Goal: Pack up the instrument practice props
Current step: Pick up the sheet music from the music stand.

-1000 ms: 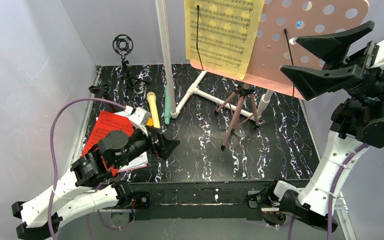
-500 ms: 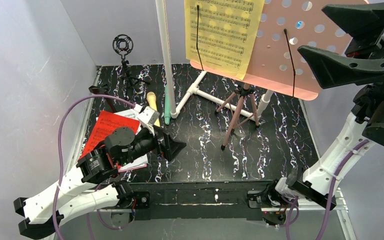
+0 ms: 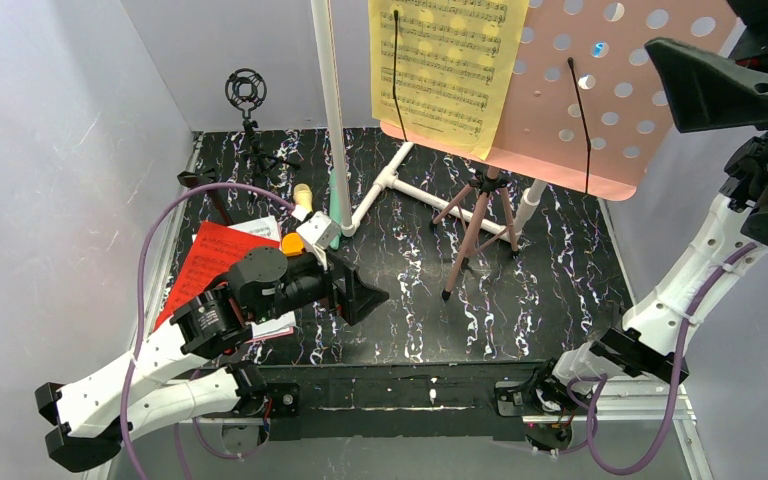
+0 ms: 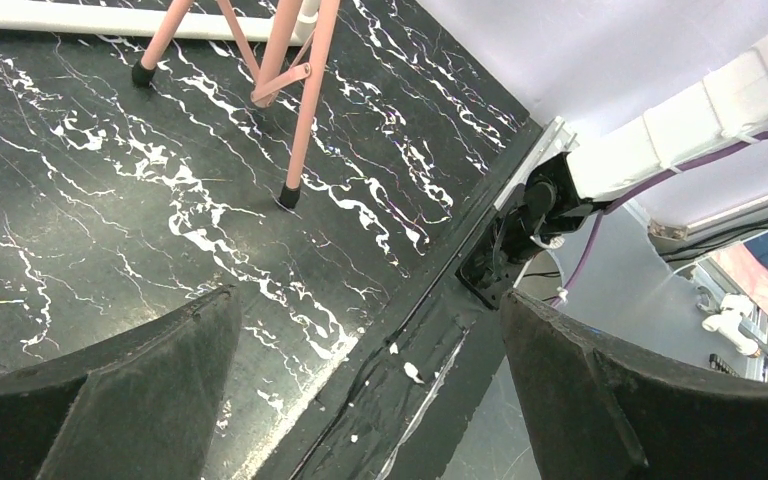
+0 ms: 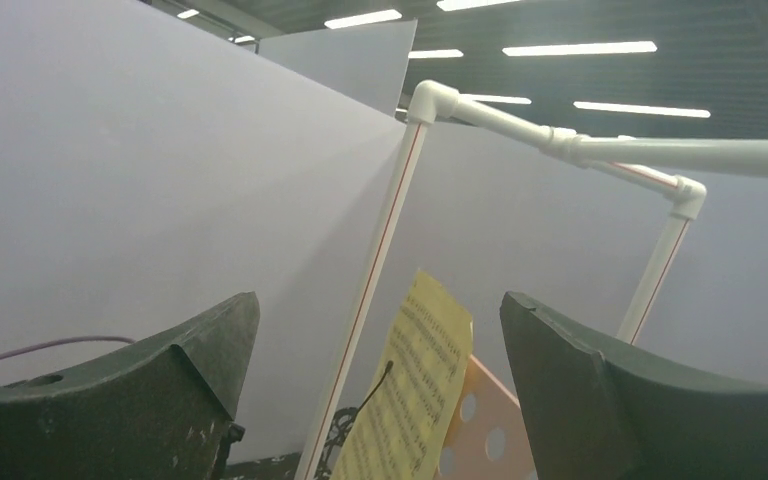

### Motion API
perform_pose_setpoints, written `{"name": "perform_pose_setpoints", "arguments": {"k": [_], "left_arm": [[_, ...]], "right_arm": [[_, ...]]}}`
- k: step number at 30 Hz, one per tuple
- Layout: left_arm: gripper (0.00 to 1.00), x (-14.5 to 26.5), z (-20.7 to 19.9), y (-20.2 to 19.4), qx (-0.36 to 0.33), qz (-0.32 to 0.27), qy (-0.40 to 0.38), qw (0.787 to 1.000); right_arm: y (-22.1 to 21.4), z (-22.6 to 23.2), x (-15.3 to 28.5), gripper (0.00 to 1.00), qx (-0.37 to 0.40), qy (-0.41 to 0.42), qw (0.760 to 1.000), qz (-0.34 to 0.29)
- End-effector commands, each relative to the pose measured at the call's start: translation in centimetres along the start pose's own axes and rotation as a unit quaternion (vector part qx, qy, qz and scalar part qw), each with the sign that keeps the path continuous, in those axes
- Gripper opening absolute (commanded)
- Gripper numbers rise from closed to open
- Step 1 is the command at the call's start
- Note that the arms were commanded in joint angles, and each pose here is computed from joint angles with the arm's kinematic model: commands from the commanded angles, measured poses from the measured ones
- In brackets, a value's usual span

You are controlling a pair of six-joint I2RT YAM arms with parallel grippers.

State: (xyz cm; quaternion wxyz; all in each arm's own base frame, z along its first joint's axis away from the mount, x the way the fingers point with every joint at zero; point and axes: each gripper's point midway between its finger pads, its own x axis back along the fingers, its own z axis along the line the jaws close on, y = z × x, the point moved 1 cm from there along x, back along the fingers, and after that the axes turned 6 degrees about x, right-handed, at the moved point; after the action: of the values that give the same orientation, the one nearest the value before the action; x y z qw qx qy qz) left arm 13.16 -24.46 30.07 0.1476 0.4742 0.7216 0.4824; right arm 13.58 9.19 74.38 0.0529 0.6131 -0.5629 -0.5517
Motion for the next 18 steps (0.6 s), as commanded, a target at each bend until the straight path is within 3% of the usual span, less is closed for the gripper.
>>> {"name": "perform_pose_setpoints", "arguments": {"k": [1,9,18], "left_arm": [[1.00,0.5,-1.3,1.5,-0.001,-0.019,-0.022,1.000],[1.00,-0.2,-1.5,1.8,0.004,-0.018,-0.019,1.000],[1.00,-0.1,-1.6,1.6,0.007,-0.017,-0.025,1.000]], "right_arm": [[3.1,-0.1,-1.0,1.00,0.027,-0.022,0.998,-0.058],[5.3,-0.5,-0.6,1.00,0.017,-0.062,0.994,-0.085],[4.6,5.4,0.3,1.00,-0.019,0.024,0.998,-0.062]]}}
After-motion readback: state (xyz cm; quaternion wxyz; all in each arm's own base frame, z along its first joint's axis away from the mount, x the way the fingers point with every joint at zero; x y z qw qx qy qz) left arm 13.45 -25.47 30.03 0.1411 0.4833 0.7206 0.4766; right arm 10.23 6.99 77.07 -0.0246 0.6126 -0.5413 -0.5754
